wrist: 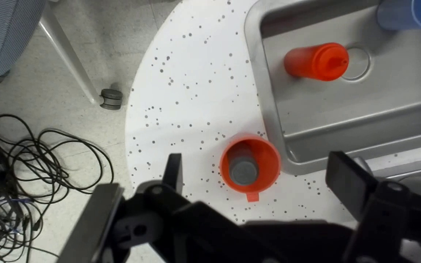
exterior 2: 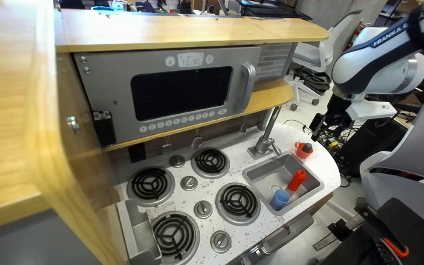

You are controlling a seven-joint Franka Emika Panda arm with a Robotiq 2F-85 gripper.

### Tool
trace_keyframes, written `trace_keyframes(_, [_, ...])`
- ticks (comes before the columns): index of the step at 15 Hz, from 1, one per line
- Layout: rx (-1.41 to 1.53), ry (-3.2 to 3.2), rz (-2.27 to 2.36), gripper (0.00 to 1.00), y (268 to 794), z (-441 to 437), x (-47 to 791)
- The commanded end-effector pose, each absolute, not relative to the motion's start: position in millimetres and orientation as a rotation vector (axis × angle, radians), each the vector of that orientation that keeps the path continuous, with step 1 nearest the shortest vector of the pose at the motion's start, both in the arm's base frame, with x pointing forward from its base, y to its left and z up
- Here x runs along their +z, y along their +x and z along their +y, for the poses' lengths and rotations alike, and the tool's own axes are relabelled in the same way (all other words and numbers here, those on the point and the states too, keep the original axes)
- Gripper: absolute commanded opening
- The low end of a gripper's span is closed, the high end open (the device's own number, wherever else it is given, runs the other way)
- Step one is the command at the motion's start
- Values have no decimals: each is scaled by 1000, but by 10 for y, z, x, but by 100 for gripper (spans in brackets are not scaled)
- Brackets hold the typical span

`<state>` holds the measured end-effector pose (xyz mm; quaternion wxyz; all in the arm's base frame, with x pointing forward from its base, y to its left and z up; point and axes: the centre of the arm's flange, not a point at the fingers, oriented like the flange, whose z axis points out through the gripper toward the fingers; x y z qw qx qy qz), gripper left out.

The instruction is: Put the grey block inside the orange cup

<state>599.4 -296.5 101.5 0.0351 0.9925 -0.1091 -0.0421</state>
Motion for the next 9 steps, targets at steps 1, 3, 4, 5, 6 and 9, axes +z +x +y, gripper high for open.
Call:
trace_keyframes(1, [-65, 3057, -125, 100, 5501, -2791, 1737])
trace_keyframes(3, [-121, 3010, 51, 100, 5340, -2795, 2033])
trace_keyframes(4, [-101, 3042, -83, 100, 5743, -2908, 1635])
trace_keyframes(5, [-106, 3031, -35, 100, 5656, -2902, 1773])
trace_keyframes(6, [-110, 3026, -11, 100, 5579, -2892, 1868])
trace_keyframes(9, [-123, 3028, 13, 100, 5480, -2854, 1918])
